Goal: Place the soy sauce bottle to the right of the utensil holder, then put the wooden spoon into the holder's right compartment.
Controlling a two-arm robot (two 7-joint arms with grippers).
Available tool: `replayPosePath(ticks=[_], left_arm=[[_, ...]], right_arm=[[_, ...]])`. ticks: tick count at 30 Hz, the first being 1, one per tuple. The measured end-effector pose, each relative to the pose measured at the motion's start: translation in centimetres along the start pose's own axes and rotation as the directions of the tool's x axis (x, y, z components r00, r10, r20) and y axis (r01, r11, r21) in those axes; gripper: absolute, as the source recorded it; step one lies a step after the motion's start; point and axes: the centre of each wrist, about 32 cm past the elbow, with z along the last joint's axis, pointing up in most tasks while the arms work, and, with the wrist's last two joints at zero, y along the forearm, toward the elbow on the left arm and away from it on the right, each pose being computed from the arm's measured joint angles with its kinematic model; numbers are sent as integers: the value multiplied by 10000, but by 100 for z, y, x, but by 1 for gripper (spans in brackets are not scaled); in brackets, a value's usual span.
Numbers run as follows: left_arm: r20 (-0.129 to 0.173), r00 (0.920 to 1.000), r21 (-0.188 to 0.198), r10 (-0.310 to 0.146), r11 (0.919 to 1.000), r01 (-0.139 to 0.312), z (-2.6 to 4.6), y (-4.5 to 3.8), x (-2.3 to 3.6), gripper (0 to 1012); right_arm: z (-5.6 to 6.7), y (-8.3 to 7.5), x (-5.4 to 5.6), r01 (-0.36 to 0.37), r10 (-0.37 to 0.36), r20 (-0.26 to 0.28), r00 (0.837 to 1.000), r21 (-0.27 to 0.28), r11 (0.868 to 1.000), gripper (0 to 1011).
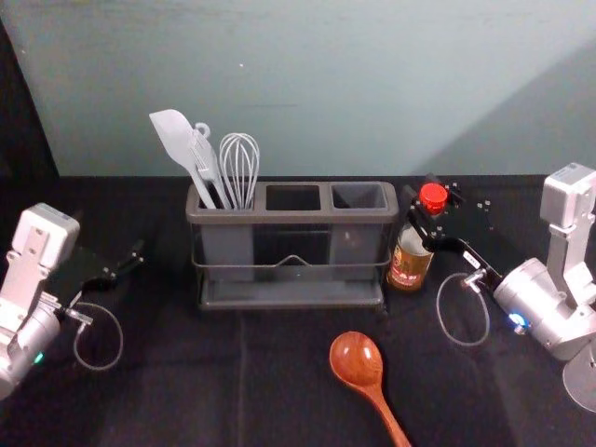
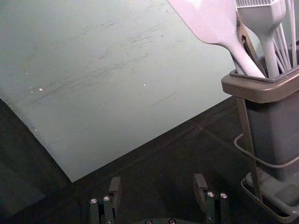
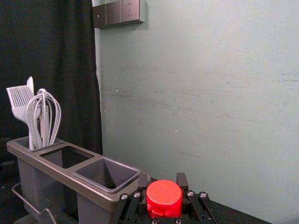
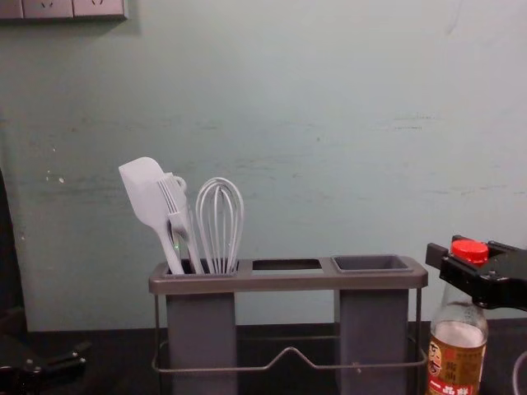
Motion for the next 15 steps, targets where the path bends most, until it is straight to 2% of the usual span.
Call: replayPosePath(ticks=[15], left_arm=[[-1,10000,0,-1,10000,1,0,0,0,1011]], right_arm=[[-51,-8,2,105,-104,-200,9997,28,9999,378]])
